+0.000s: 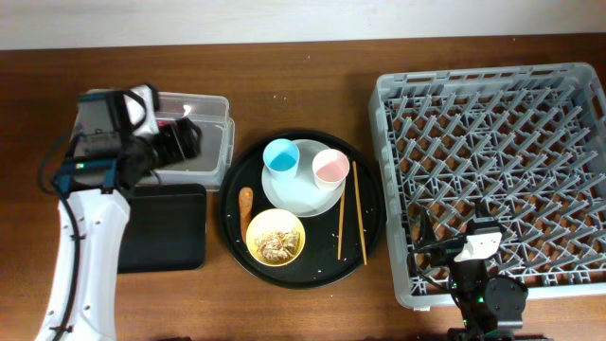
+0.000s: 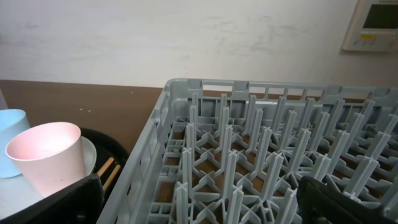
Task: Sort waste into correct bins and load items into the dishwasher rack
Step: 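Move the red wrapper into the clear bin and release it, then grasp the orange carrot-shaped item with left gripper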
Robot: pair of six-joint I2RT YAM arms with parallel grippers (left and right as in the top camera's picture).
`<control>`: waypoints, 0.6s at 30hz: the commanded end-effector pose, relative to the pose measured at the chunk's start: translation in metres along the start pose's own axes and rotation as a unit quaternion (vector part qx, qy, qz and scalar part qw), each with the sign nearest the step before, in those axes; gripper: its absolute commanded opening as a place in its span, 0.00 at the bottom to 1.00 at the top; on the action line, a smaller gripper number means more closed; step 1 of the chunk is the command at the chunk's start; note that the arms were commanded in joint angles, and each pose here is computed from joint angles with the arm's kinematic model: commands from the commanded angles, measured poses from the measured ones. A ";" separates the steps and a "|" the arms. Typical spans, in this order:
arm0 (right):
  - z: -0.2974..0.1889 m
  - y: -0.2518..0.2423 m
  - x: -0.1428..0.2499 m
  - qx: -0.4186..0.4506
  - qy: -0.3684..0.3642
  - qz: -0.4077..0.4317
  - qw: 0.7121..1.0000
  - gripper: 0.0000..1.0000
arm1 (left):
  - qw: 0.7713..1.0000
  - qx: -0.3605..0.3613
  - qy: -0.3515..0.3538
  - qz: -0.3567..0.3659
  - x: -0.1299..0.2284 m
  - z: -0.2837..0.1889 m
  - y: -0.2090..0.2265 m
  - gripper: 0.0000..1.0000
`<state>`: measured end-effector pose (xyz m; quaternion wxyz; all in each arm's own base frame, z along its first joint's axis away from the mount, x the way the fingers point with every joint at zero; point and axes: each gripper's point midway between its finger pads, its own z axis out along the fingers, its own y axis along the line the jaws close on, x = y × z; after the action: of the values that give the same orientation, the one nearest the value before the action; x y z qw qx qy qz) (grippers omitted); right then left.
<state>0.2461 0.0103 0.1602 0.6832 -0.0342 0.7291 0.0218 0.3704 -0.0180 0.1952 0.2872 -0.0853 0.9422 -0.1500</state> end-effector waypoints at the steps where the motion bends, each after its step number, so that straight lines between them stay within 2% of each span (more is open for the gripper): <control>1: 0.000 0.000 0.002 -0.001 0.001 0.002 1.000 0.98 | 0.997 0.033 0.058 0.024 0.033 0.009 -0.036 0.79; 2: 0.000 0.000 0.002 -0.001 0.001 0.002 1.000 0.98 | 0.996 0.033 0.072 0.039 0.043 0.011 -0.048 0.79; 5: 0.000 0.000 0.002 -0.001 0.001 0.002 1.000 0.98 | 0.992 -0.035 0.092 0.084 0.067 0.017 -0.055 0.75; 9: 0.000 0.000 0.002 -0.001 0.001 0.002 1.000 0.98 | 0.985 -0.068 0.107 0.120 0.101 0.032 -0.067 0.56; 14: 0.000 0.000 0.002 -0.001 0.001 0.002 1.000 0.98 | 0.983 -0.075 0.117 0.118 0.136 0.063 -0.052 0.52; 18: 0.000 0.000 0.002 -0.001 0.001 0.002 1.000 0.98 | 0.984 -0.099 0.097 0.110 0.146 0.080 -0.033 0.51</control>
<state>0.2461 0.0103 0.1603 0.6833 -0.0343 0.7290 0.0218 0.2972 -0.1128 0.0792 0.1875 0.0252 0.9806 -0.0507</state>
